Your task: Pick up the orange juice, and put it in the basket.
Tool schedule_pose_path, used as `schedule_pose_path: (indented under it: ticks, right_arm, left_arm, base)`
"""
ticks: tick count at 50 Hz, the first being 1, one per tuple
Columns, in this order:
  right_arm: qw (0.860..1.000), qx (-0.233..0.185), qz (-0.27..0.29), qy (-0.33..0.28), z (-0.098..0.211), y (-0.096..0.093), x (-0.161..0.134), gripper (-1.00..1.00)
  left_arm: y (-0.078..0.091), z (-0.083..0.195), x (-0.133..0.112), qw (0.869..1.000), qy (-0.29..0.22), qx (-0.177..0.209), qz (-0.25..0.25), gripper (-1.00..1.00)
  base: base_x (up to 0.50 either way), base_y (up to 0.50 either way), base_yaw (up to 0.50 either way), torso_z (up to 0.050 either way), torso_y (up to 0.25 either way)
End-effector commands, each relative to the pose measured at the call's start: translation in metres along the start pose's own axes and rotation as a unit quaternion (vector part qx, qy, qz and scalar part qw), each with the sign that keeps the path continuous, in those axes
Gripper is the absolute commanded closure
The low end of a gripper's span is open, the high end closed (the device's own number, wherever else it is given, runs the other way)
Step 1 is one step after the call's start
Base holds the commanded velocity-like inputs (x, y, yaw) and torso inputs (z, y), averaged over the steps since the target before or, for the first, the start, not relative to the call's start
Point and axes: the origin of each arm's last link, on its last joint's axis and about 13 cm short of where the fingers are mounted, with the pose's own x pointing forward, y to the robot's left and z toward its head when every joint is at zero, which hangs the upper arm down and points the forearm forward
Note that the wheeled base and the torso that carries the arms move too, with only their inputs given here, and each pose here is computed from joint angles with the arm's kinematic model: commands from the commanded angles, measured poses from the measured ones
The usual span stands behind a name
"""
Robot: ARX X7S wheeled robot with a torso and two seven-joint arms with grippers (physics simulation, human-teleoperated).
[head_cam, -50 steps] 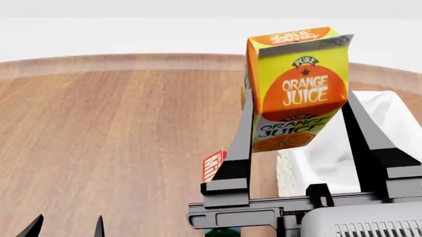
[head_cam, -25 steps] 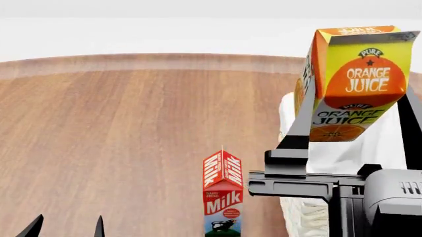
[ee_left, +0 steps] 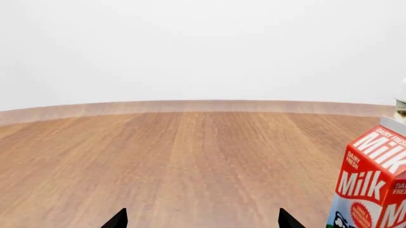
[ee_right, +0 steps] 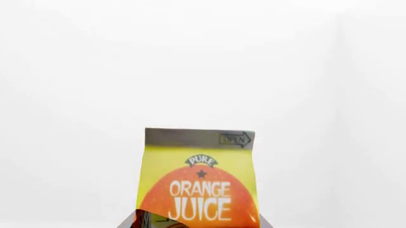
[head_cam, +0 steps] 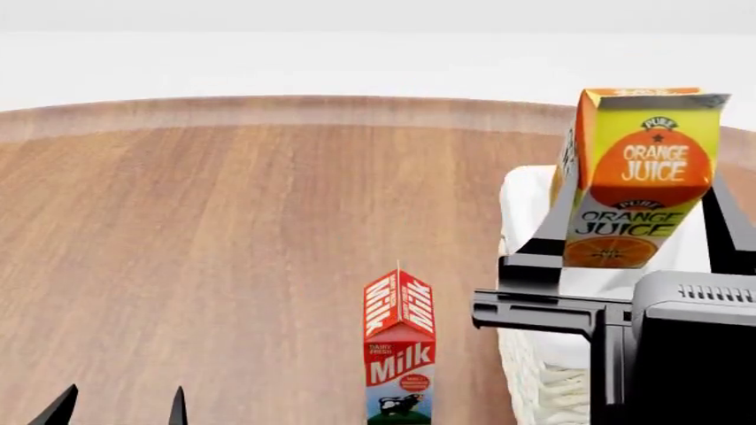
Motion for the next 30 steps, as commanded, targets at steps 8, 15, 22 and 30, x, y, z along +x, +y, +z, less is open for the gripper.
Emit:
schedule_pose_path:
  ticks: [8, 15, 22, 30]
  right_arm:
    - [0.999, -0.035, -0.016, 0.001, -0.015, 0.000, 0.027, 1.00]
    - [0.999, -0.043, -0.026, 0.005, -0.019, -0.003, 0.033, 1.00]
    - [0.999, -0.046, -0.029, 0.004, -0.017, -0.003, 0.036, 1.00]
    - [0.998, -0.054, -0.024, 0.018, -0.028, 0.000, 0.040, 1.00]
  left_arm:
    - [0.000, 0.000, 0.000, 1.000, 0.000, 0.000, 0.000, -1.00]
    - [0.000, 0.000, 0.000, 1.000, 0.000, 0.000, 0.000, -1.00]
    - [0.000, 0.000, 0.000, 1.000, 0.000, 0.000, 0.000, -1.00]
    - [0.000, 0.000, 0.000, 1.000, 0.000, 0.000, 0.000, -1.00]
  base:
    - [0.00, 0.00, 0.00, 0.000, 0.001]
    - [0.00, 0.00, 0.00, 0.000, 0.000]
    - [0.00, 0.00, 0.00, 0.001, 0.001]
    - [0.00, 0.00, 0.00, 0.000, 0.000]
